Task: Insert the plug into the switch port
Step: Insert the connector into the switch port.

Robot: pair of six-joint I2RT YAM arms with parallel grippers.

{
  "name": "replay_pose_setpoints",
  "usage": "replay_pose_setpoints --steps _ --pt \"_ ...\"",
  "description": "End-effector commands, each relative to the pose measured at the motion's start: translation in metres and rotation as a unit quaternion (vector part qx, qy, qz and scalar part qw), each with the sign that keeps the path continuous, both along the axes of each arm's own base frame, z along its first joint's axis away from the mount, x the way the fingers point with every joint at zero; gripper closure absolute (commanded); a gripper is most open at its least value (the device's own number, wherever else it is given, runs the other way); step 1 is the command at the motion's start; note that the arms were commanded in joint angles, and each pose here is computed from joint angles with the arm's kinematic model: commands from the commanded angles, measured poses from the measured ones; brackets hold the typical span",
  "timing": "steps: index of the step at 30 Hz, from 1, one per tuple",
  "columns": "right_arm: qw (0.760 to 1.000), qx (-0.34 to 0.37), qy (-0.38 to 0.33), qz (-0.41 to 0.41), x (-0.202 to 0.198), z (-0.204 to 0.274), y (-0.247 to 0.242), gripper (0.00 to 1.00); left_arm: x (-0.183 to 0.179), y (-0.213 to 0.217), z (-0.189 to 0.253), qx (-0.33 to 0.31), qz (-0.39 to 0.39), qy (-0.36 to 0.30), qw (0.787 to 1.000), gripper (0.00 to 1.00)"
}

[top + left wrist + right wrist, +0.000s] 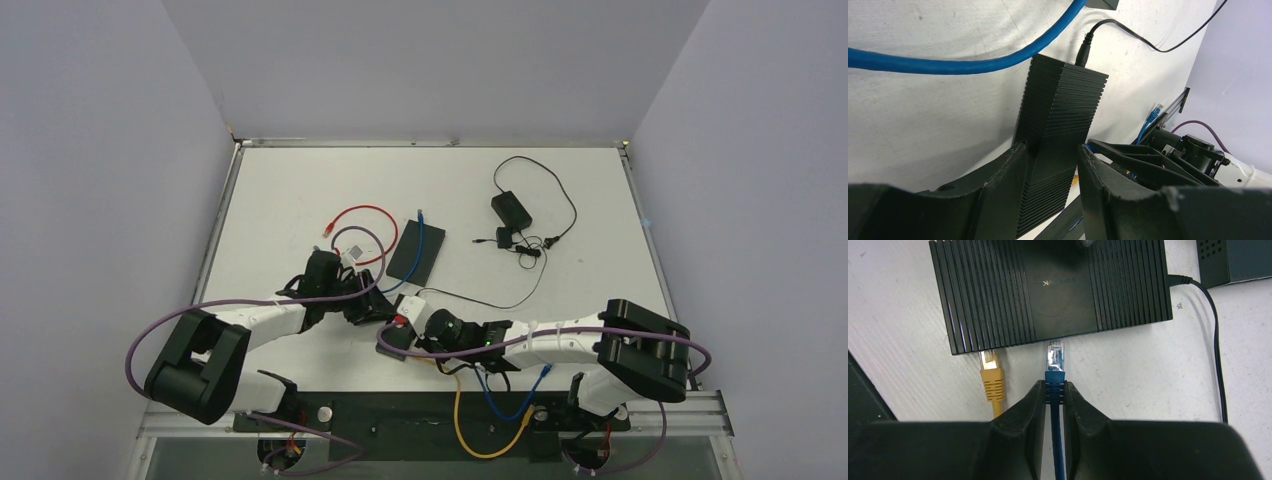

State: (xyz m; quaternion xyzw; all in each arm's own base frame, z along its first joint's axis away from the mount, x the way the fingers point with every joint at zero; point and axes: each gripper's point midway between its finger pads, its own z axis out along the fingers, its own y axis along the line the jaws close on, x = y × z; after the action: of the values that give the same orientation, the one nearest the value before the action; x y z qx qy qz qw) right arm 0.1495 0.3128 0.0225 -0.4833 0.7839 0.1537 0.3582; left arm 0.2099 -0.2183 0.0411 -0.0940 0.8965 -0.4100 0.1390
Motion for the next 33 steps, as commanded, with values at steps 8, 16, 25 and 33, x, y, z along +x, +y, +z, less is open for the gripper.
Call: replay_pose_setpoints --steps 8,16,25,33 --pt "0.998 0.053 -0.029 -0.016 0.006 0.018 0.014 1.0 0.01 -0.013 0.013 -0.015 -0.021 -0.038 0.999 0.62" --pt "0.997 0.059 -0.043 -0.021 0.008 0.027 0.012 1.0 0.007 -0.014 0.009 -0.01 -0.027 -0.033 0.999 0.62" --pt "0.997 0.067 -0.039 -0.015 0.004 0.029 0.013 1.0 0.008 -0.015 0.009 -0.01 -0.028 -0.033 0.999 0.63" --pt "0.996 0.079 -0.031 -0.011 0.002 0.025 0.017 1.0 0.007 -0.016 0.008 -0.01 -0.03 -0.032 0.999 0.64"
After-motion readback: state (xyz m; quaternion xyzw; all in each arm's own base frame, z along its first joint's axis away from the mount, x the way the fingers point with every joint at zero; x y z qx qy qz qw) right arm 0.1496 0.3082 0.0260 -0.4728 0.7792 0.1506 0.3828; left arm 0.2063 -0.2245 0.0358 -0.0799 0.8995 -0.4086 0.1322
